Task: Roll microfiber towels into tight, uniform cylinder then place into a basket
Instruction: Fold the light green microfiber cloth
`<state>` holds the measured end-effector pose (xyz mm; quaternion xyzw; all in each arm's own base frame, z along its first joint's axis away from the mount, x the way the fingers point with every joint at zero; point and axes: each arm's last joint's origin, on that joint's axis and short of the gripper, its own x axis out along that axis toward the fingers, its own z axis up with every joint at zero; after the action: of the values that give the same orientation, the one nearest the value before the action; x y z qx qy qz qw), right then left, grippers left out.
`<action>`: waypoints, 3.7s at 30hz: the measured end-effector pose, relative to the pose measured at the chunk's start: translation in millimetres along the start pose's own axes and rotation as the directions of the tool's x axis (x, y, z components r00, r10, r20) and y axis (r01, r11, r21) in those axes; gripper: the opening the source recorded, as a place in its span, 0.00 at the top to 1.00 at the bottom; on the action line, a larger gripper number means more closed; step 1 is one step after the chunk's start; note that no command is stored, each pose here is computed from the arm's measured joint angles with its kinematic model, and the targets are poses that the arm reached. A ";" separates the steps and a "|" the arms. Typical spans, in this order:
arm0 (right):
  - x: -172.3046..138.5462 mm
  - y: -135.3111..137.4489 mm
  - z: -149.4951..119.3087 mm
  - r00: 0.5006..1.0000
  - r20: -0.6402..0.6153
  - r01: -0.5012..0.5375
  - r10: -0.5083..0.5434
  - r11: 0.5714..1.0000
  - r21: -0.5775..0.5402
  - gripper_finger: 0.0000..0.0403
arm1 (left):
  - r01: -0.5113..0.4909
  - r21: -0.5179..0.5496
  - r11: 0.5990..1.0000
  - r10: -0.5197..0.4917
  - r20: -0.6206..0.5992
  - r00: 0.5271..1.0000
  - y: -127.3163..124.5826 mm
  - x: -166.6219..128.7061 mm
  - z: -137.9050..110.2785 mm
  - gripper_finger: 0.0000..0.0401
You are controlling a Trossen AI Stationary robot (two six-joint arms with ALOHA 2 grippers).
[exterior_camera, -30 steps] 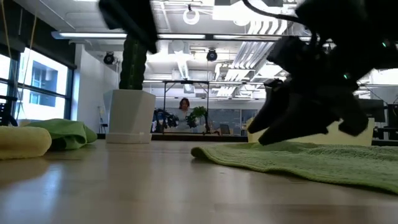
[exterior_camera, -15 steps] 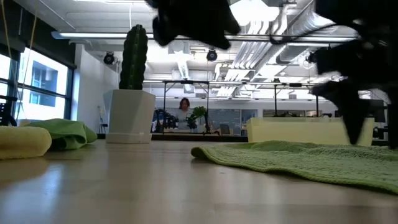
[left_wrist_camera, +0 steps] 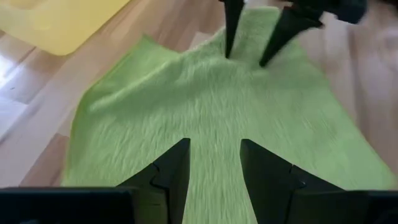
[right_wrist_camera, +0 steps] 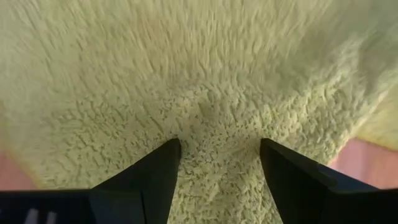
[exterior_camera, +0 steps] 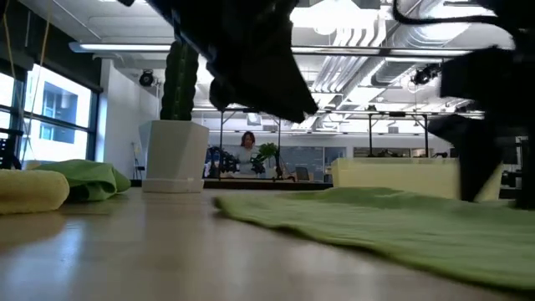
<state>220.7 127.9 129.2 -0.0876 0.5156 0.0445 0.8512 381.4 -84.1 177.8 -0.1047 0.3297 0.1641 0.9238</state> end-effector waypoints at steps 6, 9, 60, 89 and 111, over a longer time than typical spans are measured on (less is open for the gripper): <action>-2.0 -6.6 29.8 0.957 0.282 0.079 -0.063 0.996 -0.045 0.45 | 0.042 0.060 0.997 -0.035 -0.098 0.995 4.9 2.5 -17.7 0.67; -2.8 -11.2 32.5 0.953 0.295 0.092 -0.066 0.993 -0.073 0.45 | 0.048 0.055 0.997 -0.040 -0.145 0.989 7.8 3.2 -26.2 0.67; 16.5 -90.8 46.9 0.904 0.285 0.324 -0.320 0.946 0.035 0.45 | 0.135 0.732 0.667 0.171 -0.327 0.929 39.2 6.0 -69.7 0.67; 37.2 -89.5 25.2 0.933 0.076 0.356 -0.352 0.869 -0.343 0.45 | 0.337 0.256 0.906 -0.203 -0.435 0.877 -13.6 8.0 -54.2 0.67; 32.1 -91.8 23.8 0.771 0.059 0.531 -0.634 0.588 -0.610 0.45 | 0.324 0.286 0.902 -0.093 -0.603 0.792 -16.8 -5.4 -70.1 0.67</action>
<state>271.5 42.0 121.1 -0.5173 0.4850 -0.0857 0.6999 343.4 -122.0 129.4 -0.0073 0.6043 -0.0462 0.7954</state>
